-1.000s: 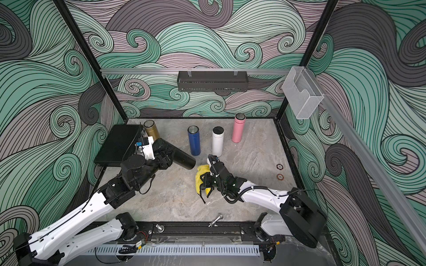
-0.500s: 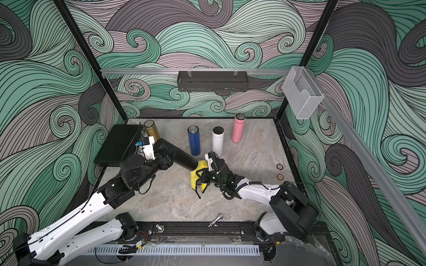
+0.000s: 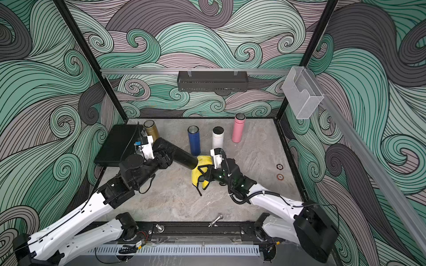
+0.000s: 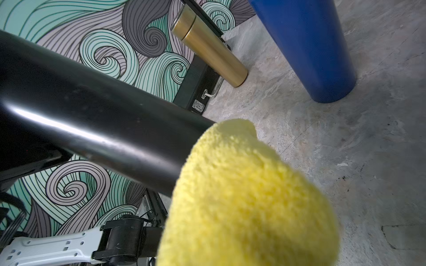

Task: Wipe the surface of the thermos
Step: Wipe the dirt from the surface of the thermos.

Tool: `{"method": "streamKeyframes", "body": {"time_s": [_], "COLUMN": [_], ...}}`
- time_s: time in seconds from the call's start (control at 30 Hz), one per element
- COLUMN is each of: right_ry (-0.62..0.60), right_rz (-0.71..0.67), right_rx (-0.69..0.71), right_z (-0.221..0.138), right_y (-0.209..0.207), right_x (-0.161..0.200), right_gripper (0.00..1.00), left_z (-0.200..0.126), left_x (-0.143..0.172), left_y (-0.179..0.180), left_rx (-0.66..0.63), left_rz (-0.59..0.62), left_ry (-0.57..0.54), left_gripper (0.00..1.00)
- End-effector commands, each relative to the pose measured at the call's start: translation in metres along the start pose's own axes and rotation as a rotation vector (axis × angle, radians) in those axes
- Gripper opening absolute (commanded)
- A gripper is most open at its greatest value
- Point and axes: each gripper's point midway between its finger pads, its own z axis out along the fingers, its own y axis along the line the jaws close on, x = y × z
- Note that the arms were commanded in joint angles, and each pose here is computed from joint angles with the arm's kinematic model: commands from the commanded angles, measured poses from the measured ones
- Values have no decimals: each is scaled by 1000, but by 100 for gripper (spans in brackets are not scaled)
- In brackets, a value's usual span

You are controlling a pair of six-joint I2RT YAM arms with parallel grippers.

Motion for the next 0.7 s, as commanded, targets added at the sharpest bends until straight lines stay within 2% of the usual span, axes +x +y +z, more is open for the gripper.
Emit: {"method": "streamKeyframes", "body": {"time_s": [0.0,0.23,0.33,0.53,0.67], "right_ry": [-17,46,78,116,126], "right_rz": [5,60,75,31,-3], "right_rx": [27,85,56,-40,-84], "right_z": [-11,3,19,47,52], "right_y": [-4,-28,-28,4,24], "right_x": [-1,21,27,25,24], "right_gripper": [0,0,0,0,0], "left_z": [-8,-10,-9,-4,0], "left_x": [-26,-29,-29,-24,-21], "left_y": [-11,-15,-17,-15,-11], "left_rx": [30,51,62,49,33], "left_rz": [-6,-18,-22,-15,-10], "left_ry": [-82,-90,-88,-72,-67], "left_gripper": [0,0,0,0,0]}}
